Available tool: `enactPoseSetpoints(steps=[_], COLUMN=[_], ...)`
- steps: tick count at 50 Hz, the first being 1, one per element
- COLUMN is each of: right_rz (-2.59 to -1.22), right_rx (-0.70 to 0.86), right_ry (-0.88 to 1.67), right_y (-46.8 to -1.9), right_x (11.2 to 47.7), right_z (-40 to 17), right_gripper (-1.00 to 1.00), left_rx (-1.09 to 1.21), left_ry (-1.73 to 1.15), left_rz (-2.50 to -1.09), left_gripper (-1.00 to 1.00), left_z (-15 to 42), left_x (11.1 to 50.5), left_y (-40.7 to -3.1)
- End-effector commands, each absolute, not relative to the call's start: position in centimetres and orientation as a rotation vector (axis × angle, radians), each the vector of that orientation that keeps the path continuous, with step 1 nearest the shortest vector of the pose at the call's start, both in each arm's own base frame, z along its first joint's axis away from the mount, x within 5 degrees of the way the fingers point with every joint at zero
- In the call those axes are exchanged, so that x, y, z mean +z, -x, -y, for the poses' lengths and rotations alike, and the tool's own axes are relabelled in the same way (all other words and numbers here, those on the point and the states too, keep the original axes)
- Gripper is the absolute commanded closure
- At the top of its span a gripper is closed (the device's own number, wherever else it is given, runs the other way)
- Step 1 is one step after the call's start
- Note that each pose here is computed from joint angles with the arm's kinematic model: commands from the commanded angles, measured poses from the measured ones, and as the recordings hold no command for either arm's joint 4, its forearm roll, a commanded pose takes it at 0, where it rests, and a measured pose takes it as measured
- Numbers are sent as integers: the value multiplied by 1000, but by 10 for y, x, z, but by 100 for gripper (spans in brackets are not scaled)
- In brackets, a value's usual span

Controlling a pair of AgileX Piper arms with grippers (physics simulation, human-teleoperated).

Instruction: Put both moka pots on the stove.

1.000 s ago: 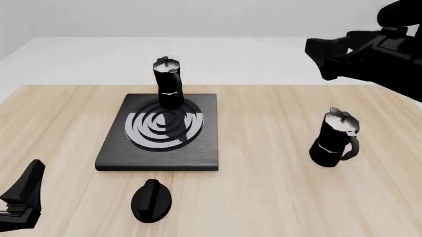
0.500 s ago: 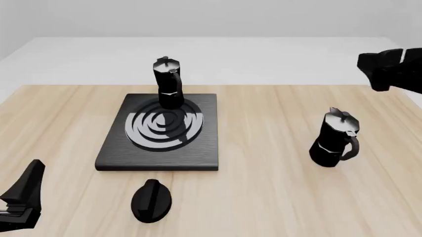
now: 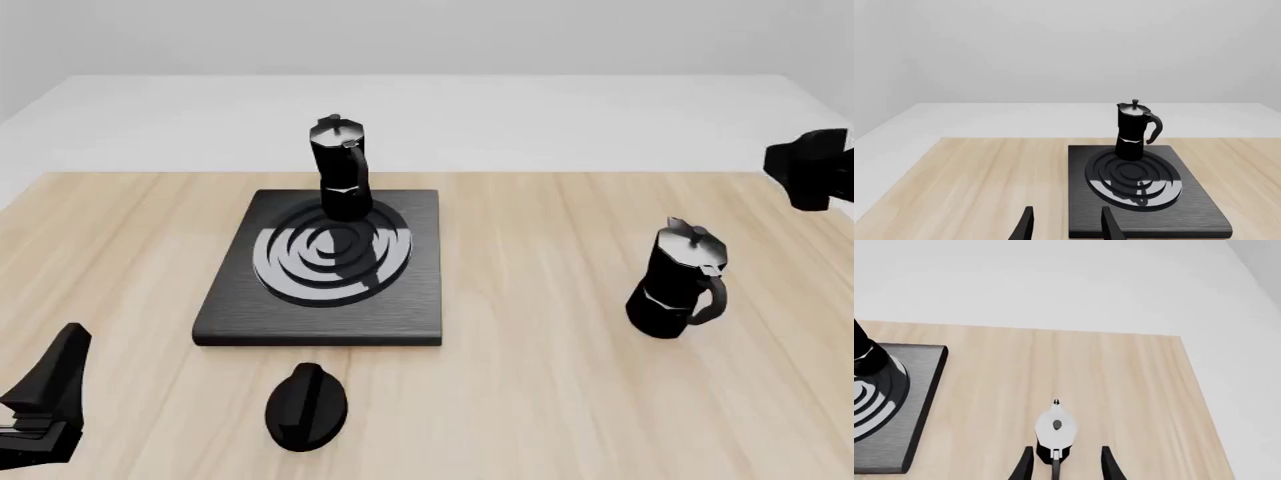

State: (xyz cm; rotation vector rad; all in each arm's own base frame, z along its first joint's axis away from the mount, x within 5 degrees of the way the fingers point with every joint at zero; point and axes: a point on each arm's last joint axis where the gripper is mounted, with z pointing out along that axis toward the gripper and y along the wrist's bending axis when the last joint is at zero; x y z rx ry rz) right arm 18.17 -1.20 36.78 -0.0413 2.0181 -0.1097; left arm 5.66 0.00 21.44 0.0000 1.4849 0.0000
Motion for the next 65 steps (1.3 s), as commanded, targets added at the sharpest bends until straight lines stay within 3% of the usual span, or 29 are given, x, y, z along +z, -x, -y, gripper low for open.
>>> enactPoseSetpoints(steps=[1, 25, 65], right_rz=[-2092, -2215, -2302], right_rx=[-135, -102, -53], right_ry=[19, -2, -14], right_y=[-186, -218, -242], right_x=[357, 322, 282], right_z=[19, 20, 14], right_gripper=[-100, -100, -100], left_rx=[0, 0, 0], left_ry=[0, 0, 0], left_rz=[-1485, -1485, -1485], left_gripper=[-100, -100, -100], left_z=[0, 0, 0], left_x=[214, 214, 214], left_y=[-57, -57, -57])
